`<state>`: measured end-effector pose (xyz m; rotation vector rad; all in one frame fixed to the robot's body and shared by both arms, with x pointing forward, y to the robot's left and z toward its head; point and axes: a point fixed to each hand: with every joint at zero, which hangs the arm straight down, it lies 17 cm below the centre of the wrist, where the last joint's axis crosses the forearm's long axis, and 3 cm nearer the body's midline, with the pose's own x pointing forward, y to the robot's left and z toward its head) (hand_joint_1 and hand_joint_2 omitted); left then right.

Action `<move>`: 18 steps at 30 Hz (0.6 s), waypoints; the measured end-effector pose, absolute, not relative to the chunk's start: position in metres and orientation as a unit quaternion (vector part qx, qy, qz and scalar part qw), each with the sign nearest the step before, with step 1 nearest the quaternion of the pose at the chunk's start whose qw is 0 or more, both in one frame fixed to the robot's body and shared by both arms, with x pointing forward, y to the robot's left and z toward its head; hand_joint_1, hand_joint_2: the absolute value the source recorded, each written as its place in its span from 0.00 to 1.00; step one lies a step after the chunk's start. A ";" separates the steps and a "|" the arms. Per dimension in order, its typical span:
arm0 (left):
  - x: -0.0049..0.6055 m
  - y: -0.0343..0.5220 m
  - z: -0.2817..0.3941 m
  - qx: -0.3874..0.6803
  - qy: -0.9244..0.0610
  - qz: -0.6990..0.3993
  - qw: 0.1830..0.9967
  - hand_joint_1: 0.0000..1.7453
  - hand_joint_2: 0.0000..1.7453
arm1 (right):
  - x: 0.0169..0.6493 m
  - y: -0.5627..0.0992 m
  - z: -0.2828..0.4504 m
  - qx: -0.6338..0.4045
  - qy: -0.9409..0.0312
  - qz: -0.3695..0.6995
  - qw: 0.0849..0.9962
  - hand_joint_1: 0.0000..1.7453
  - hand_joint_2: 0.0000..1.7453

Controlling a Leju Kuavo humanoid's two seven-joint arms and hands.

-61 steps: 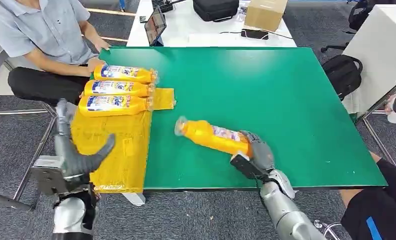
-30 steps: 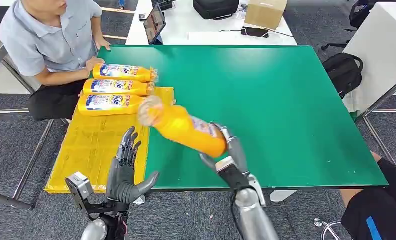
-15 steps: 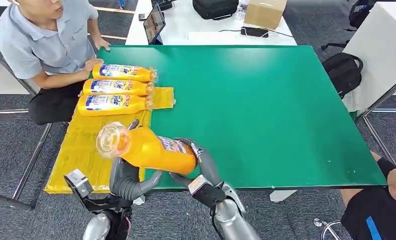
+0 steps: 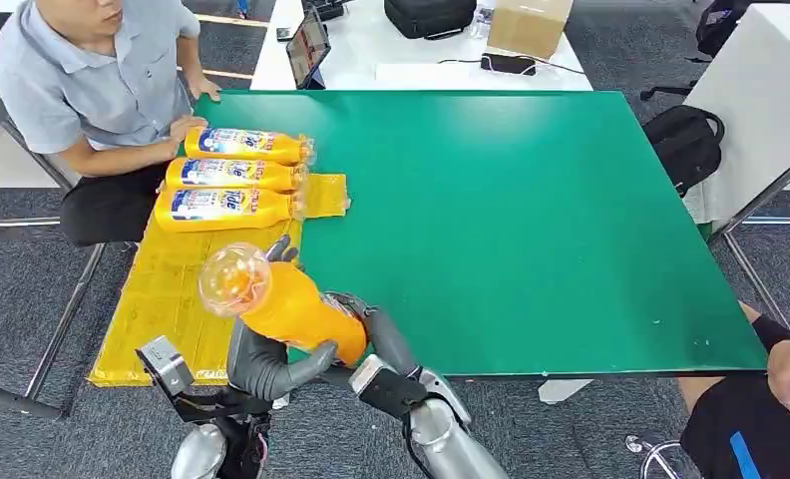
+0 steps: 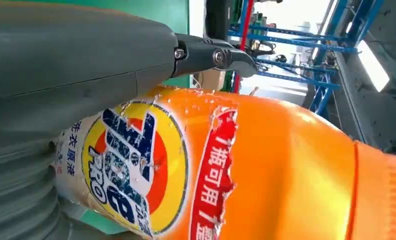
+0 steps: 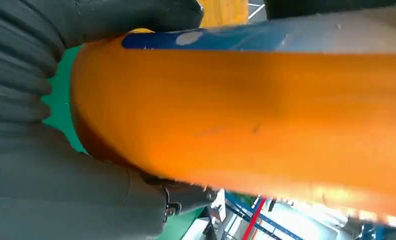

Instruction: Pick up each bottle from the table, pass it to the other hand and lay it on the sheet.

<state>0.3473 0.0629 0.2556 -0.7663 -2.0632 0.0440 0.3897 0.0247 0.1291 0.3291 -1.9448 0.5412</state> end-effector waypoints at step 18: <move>0.351 0.041 0.224 -0.289 -0.803 -0.041 0.520 0.09 1.00 | 0.403 0.004 0.101 0.021 -0.811 0.274 0.517 1.00 1.00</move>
